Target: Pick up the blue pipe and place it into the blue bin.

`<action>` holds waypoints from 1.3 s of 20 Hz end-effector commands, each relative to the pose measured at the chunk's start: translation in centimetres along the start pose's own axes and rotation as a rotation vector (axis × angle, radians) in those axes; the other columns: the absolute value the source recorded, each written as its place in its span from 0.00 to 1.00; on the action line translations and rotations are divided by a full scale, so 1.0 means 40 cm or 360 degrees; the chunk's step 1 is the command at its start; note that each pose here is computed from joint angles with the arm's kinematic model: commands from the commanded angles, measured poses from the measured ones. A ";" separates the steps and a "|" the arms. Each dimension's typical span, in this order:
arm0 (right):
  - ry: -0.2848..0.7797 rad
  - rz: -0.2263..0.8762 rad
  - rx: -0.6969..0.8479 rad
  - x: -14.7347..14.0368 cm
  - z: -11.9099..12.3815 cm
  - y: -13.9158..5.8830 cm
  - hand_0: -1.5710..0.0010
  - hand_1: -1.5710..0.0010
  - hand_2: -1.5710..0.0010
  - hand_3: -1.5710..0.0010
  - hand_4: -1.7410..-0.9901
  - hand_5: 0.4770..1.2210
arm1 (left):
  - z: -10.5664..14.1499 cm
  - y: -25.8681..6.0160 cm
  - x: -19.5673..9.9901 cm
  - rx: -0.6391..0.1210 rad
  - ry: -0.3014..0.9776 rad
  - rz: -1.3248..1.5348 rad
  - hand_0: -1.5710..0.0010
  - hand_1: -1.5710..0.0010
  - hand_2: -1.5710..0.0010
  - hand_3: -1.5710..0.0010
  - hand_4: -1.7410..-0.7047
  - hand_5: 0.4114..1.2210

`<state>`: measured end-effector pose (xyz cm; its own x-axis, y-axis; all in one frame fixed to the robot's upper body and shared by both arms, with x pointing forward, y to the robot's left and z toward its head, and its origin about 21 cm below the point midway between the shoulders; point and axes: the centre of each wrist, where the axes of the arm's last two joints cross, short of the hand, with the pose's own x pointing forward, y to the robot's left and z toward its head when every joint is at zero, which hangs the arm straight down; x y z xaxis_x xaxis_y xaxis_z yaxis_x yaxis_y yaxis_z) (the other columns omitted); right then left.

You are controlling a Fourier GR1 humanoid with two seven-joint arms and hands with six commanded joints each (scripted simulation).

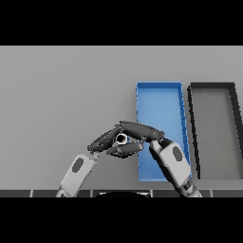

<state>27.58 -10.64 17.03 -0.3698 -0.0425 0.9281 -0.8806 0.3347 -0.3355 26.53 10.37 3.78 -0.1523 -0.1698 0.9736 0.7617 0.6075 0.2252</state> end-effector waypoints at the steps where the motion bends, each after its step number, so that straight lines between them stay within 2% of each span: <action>1: 0.0007 -0.0030 -0.0028 0.006 -0.007 -0.010 0.00 0.00 0.00 0.00 0.33 1.00 | 0.007 -0.003 0.000 0.0008 -0.0009 0.0007 0.98 0.98 0.98 0.99 0.74 0.15; 5: -0.0009 -0.0133 -0.0049 0.067 -0.023 -0.054 0.00 0.00 0.00 0.00 0.33 1.00 | 0.010 -0.001 -0.004 0.0018 0.0034 -0.0009 0.99 0.99 0.99 1.00 0.74 0.10; 7: -0.0083 -0.0202 -0.0077 0.124 -0.028 -0.077 0.00 0.00 0.00 0.00 0.33 1.00 | 0.001 -0.007 -0.001 0.0021 0.0047 -0.0008 1.00 1.00 1.00 1.00 0.74 0.09; 9: -0.0094 -0.0255 -0.0120 0.164 -0.033 -0.120 0.00 0.00 0.00 0.00 0.33 1.00 | 0.010 -0.006 -0.004 0.0017 0.0052 -0.0007 1.00 1.00 1.00 1.00 0.75 0.08; 11: -0.0206 -0.0246 -0.0182 0.221 -0.036 -0.175 0.00 0.00 0.00 0.00 0.33 1.00 | 0.017 -0.008 0.009 0.0008 0.0009 -0.0019 1.00 1.00 1.00 1.00 0.76 0.08; 14: -0.0259 -0.0207 -0.0415 0.270 -0.038 -0.249 0.00 0.00 0.00 0.00 0.32 1.00 | 0.020 -0.002 0.013 0.0003 0.0010 -0.0038 1.00 1.00 1.00 1.00 0.77 0.07; 17: -0.0201 -0.0112 -0.0587 0.254 0.001 -0.314 0.00 0.00 0.00 0.00 0.32 1.00 | 0.035 -0.003 0.006 0.0029 0.0011 -0.0043 1.00 1.00 1.00 1.00 0.76 0.07; 20: -0.0049 -0.0093 -0.0778 0.222 0.039 -0.357 0.00 0.00 0.00 0.00 0.32 1.00 | 0.034 0.003 0.013 0.0032 0.0012 -0.0030 1.00 1.00 1.00 1.00 0.76 0.08; 23: 0.0125 -0.0091 -0.0928 0.175 0.085 -0.388 0.00 0.00 0.00 0.00 0.32 1.00 | 0.032 0.013 0.008 0.0042 0.0043 -0.0032 1.00 1.00 1.00 1.00 0.77 0.07; 26: 0.0330 -0.0130 -0.1031 0.111 0.134 -0.387 0.00 0.00 0.00 0.00 0.32 1.00 | 0.032 0.014 0.005 0.0070 0.0016 -0.0053 1.00 1.00 1.00 1.00 0.77 0.06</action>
<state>37.99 -21.08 25.41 -0.1865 0.0705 0.9799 -0.5254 0.8357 -0.1601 26.12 11.67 4.14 -0.1702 -0.1989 0.9651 0.7273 0.6354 0.2592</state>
